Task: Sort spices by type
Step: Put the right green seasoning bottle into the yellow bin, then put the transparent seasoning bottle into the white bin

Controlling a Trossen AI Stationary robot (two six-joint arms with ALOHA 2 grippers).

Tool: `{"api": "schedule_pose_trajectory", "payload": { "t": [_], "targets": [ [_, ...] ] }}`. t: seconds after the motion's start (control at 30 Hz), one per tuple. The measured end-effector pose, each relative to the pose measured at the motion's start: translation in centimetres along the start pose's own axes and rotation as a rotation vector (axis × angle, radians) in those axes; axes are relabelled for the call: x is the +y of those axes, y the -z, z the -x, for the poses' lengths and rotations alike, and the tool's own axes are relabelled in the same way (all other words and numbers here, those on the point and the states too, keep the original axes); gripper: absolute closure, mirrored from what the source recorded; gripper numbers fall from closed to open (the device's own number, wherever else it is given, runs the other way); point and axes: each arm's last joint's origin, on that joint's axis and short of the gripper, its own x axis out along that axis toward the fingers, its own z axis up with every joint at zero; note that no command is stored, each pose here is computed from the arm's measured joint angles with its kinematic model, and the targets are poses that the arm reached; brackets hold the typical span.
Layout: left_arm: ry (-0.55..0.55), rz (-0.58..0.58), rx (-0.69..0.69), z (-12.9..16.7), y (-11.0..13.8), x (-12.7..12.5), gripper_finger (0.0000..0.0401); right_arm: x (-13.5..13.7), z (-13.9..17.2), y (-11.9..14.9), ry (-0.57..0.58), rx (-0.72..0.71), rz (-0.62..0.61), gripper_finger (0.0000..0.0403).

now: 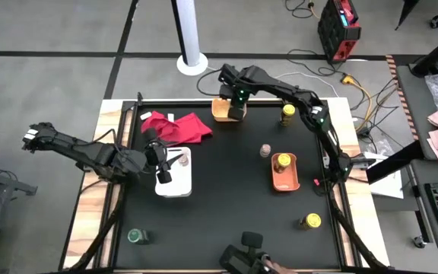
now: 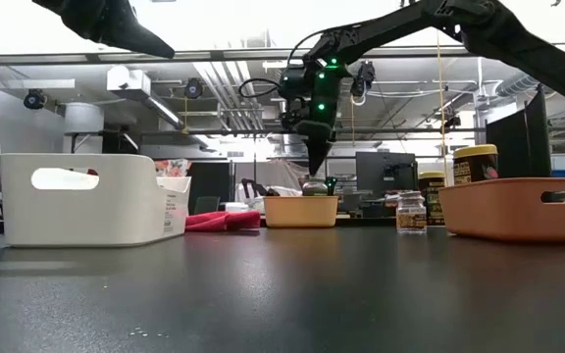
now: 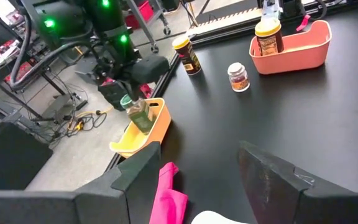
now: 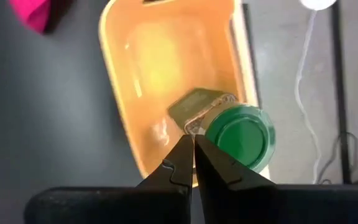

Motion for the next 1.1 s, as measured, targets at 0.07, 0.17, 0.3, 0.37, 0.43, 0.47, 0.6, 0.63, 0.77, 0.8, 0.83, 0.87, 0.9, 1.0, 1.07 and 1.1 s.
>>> {"api": "schedule_pose_trajectory", "payload": {
  "t": [0.07,0.17,0.3,0.37,0.43,0.47,0.6,0.63,0.77,0.8,0.83,0.87,0.9,1.0,1.07,1.1],
  "targets": [
    [0.000,0.000,0.000,0.0,0.0,0.0,0.0205,-0.1,0.0,-0.1,0.021,-0.005,-0.008,0.0394],
    [0.000,0.000,0.000,0.0,0.0,0.0,0.0205,-0.1,0.0,-0.1,0.029,-0.005,-0.013,0.0394],
    [0.000,0.000,0.000,0.0,0.0,0.0,0.0205,-0.1,0.1,-0.1,0.030,-0.008,-0.022,0.0394],
    [0.000,-0.001,0.000,0.0,0.0,0.0,0.0205,-0.1,0.2,-0.2,0.033,-0.017,-0.026,0.0394],
    [0.000,0.000,0.000,0.0,0.0,0.0,0.0205,-0.1,0.3,-0.4,0.039,-0.032,-0.025,0.0394],
    [0.000,0.001,0.000,0.0,0.0,0.0,0.0205,-0.1,0.3,-0.4,0.041,-0.038,-0.025,0.0394],
    [0.000,0.010,0.000,0.0,0.0,0.0,0.0205,0.7,1.2,-0.6,0.038,-0.045,-0.010,0.0394],
    [0.000,0.013,0.000,0.0,0.0,0.0,0.0205,1.1,1.7,-0.6,0.035,-0.044,-0.004,0.0394],
    [0.008,0.032,0.000,0.0,0.0,0.0,0.0205,3.3,5.2,-0.2,0.015,-0.039,0.011,0.0394],
    [0.010,0.038,0.000,0.0,0.0,0.0,0.0205,4.0,6.0,-0.1,0.008,-0.038,0.012,0.0394],
    [0.012,0.041,0.001,0.0,0.0,0.0,0.0205,4.9,7.0,0.1,0.001,-0.037,0.015,0.0394],
    [0.012,0.042,0.003,0.0,0.0,-0.1,0.0205,5.8,8.0,0.3,-0.007,-0.038,0.018,0.0394],
    [0.012,0.044,0.003,0.0,0.0,-0.1,0.0205,6.7,8.8,0.4,-0.013,-0.043,0.020,0.0394],
    [0.012,0.045,0.008,-0.2,0.1,-0.2,0.0205,9.7,11.6,1.1,-0.032,-0.076,0.043,0.0394],
    [0.012,0.046,0.011,-0.3,0.1,-0.3,0.0205,11.8,13.4,1.9,-0.047,-0.103,0.061,0.0394],
    [0.014,0.049,0.014,-0.3,0.1,-0.4,0.0205,12.9,14.1,2.4,-0.057,-0.113,0.068,0.0394]
  ]
}}
